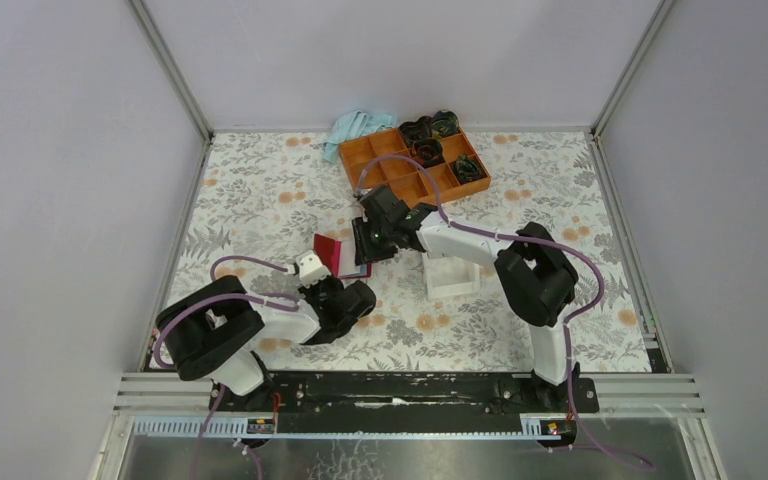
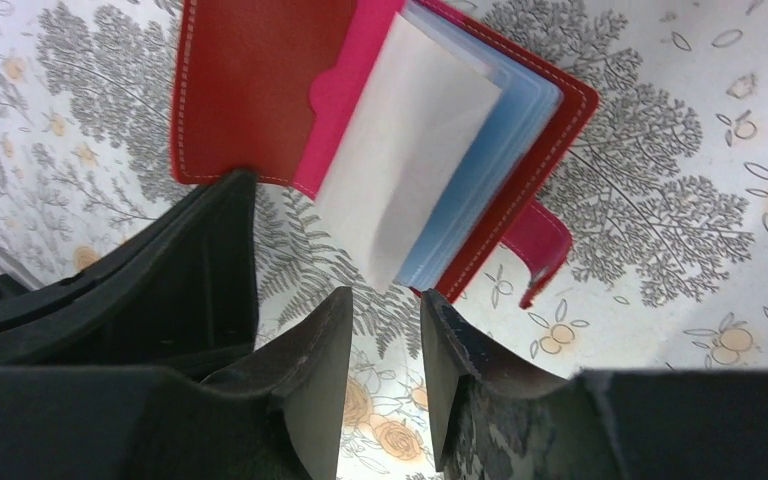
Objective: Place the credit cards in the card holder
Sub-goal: Open the card holder at the center of the board.
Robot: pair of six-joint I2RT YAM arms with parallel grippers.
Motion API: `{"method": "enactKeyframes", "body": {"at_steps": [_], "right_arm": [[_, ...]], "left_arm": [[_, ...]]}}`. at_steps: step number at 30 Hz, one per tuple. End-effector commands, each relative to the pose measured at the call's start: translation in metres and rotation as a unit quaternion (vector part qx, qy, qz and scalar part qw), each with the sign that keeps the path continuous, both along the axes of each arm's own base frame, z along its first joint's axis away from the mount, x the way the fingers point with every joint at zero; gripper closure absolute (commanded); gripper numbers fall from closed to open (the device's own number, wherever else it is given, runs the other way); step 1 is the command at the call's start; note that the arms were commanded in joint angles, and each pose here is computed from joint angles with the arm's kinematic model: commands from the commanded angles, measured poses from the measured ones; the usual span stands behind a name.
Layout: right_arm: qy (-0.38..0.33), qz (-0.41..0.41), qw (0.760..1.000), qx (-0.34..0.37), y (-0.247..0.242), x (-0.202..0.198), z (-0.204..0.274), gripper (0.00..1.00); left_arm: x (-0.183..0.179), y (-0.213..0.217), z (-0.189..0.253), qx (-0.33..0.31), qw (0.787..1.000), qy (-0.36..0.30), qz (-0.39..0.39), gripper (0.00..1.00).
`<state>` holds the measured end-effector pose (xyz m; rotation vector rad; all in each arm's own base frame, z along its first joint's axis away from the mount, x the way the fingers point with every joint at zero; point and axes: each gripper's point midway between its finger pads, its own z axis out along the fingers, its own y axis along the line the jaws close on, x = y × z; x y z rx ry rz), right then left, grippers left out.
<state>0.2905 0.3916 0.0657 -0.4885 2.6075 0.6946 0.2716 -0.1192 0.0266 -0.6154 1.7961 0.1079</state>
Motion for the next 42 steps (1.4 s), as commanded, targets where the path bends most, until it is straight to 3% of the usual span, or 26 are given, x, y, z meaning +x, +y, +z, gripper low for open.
{"method": "enactKeyframes", "body": {"at_steps": [1,12,28,42], "right_arm": [[-0.006,-0.003,0.999,0.051,0.016,0.007,0.019,0.62],[-0.005,-0.038,0.997,0.069,0.008,0.016,0.013,0.62],[0.001,-0.059,0.995,0.077,0.004,0.023,0.003,0.78],[0.008,-0.058,0.996,0.063,0.006,0.026,-0.011,0.8]], "left_arm": [[-0.002,0.01,0.0,0.007,1.0,-0.003,0.014,1.0],[-0.004,0.015,-0.005,0.006,1.0,0.004,0.017,1.0],[-0.005,0.017,-0.007,0.007,1.0,0.008,0.019,1.0],[-0.004,0.016,-0.007,0.006,1.0,0.009,0.019,1.0]]}}
